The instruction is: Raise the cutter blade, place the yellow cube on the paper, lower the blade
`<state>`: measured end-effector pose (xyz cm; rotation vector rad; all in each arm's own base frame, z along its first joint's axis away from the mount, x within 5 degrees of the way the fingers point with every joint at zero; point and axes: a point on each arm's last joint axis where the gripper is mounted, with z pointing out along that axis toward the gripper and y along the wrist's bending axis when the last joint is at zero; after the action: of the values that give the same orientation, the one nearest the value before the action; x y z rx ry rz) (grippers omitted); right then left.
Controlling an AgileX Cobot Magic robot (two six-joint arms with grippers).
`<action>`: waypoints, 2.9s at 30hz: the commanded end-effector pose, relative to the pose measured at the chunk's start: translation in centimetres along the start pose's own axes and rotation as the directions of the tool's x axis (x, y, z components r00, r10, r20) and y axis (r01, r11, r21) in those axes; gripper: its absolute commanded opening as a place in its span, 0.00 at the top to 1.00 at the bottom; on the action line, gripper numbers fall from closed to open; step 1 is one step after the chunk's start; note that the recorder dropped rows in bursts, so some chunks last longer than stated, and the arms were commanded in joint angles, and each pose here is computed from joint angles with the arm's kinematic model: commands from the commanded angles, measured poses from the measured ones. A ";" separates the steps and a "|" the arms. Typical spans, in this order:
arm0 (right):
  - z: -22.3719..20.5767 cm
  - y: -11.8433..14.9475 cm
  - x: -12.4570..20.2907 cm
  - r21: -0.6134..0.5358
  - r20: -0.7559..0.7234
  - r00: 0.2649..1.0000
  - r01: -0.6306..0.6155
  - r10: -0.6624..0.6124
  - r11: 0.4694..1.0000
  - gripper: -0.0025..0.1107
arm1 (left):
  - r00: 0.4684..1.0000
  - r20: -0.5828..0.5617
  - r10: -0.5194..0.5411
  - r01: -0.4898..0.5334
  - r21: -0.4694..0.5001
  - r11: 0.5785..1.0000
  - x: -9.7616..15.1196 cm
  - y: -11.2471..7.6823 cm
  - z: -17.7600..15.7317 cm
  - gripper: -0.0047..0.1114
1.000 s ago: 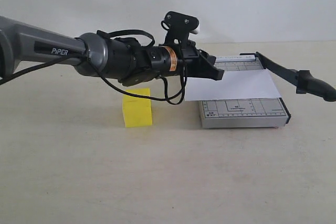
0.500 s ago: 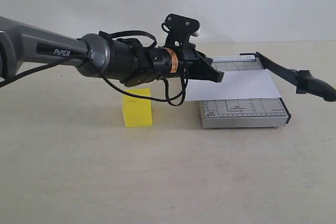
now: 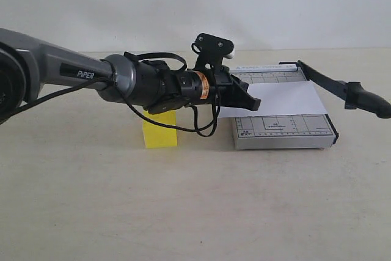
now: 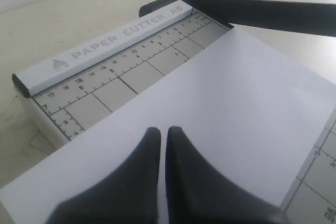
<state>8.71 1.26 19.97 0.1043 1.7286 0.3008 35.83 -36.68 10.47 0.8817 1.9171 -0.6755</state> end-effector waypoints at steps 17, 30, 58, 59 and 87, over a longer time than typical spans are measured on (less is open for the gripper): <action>0.0 0.0 0.1 0.001 -0.002 1.000 -0.001 0.001 1.000 0.98 | 0.998 0.045 -0.036 0.032 0.073 0.997 1.1 -0.8 1.1 0.92; 0.0 0.0 0.1 0.001 -0.002 1.000 -0.001 0.001 1.000 0.98 | 0.998 0.052 0.020 -0.023 0.061 0.998 -0.6 -2.4 1.9 0.92; 0.0 0.0 0.2 0.000 -0.003 1.000 -0.001 0.001 1.000 0.98 | 0.989 -0.080 0.124 -0.131 -0.090 0.987 -2.3 -1.1 0.1 0.92; 0.0 0.0 0.2 0.000 -0.003 1.000 -0.001 0.001 1.000 0.98 | 0.989 -0.084 0.123 -0.131 -0.090 0.987 -2.1 -1.1 0.3 0.92; 0.0 0.0 0.1 -0.001 0.001 1.000 -0.003 0.003 1.000 0.98 | 0.998 -0.052 0.033 -0.032 0.017 0.999 1.6 -1.9 3.0 0.92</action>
<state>8.71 1.26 19.95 0.1044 1.7304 0.3006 35.44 -39.25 9.02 0.9561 1.9087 -0.6574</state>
